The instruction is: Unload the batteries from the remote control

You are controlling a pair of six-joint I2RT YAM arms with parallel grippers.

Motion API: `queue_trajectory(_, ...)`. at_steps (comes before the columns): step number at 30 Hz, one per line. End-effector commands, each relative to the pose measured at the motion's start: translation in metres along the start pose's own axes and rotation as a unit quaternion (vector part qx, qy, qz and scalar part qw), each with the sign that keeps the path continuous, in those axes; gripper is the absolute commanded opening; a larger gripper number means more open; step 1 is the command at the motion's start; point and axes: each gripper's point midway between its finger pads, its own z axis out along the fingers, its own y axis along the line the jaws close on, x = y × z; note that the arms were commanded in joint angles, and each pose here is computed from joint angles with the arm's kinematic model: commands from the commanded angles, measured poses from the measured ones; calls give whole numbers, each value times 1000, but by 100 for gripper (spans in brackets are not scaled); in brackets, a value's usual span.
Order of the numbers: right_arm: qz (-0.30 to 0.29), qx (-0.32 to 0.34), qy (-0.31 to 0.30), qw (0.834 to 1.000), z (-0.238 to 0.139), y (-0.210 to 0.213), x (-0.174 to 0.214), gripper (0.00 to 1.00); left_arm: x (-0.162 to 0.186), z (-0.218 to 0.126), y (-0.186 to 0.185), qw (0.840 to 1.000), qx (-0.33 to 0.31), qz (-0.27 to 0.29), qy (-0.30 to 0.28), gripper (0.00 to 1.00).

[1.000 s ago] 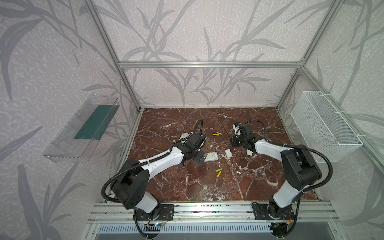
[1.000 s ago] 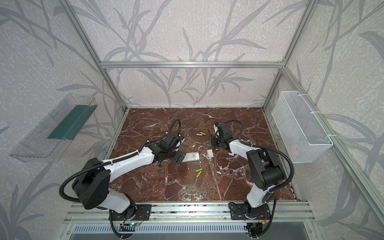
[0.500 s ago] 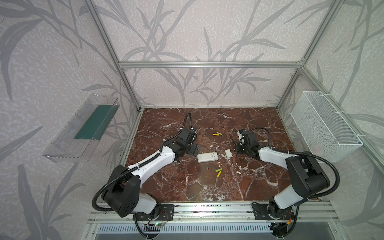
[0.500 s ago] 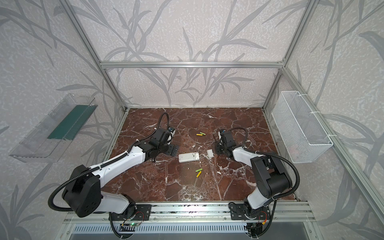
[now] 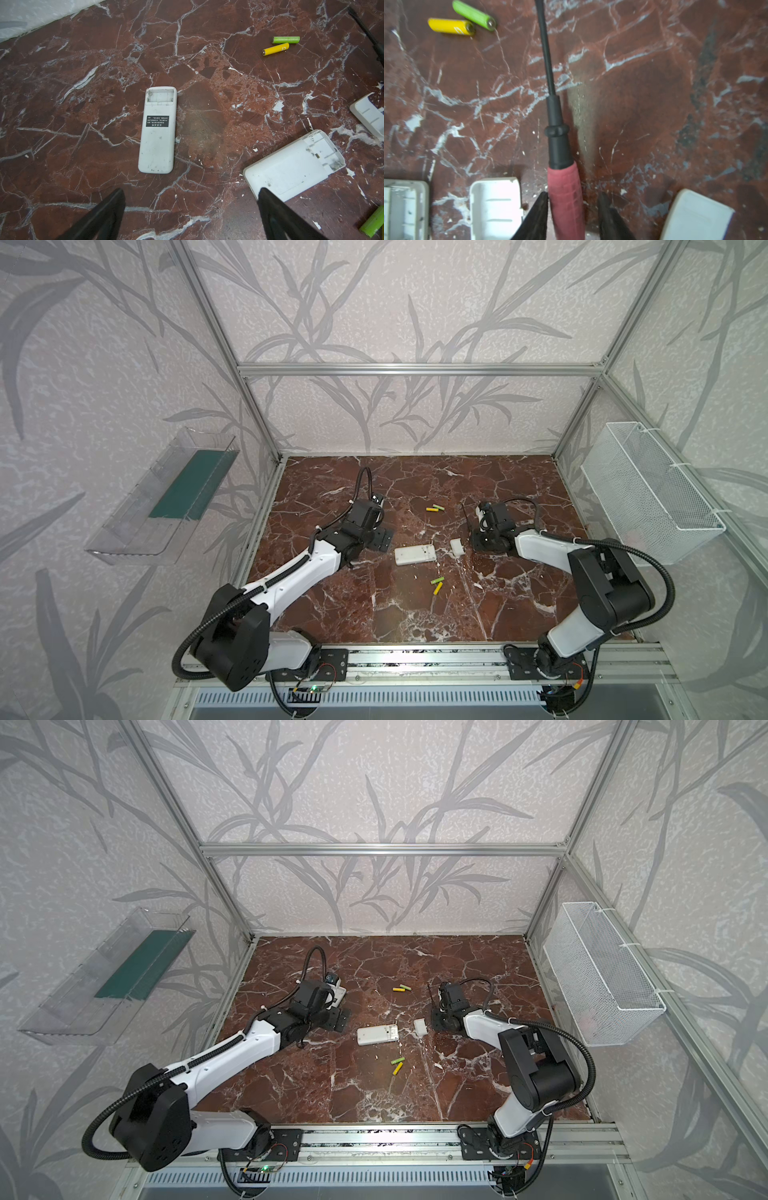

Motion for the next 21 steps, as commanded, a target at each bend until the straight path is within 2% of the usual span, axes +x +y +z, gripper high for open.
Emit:
queue_trajectory(1,-1,6,17,1000,-1,-2,7,49,-5,-4,16,999,-23,-18,-15,99)
queue_trajectory(5,-10,-2,6,1000,-7,1,1,62,-6,-4,29,999,-40,-31,-18,99)
queue_trajectory(9,-24,-8,-25,999,-26,6,-17,83,-7,-6,52,995,-73,-60,-25,99)
queue_trajectory(10,-27,-11,-36,999,-32,7,-22,100,-8,-7,60,994,-85,-71,-27,99)
queue_trajectory(15,-59,6,-96,994,-61,4,-45,99,-8,-13,96,984,-135,-110,-42,99)
queue_trajectory(21,-99,55,-177,978,-85,-21,-65,99,-4,-17,130,974,-178,-113,-77,99)
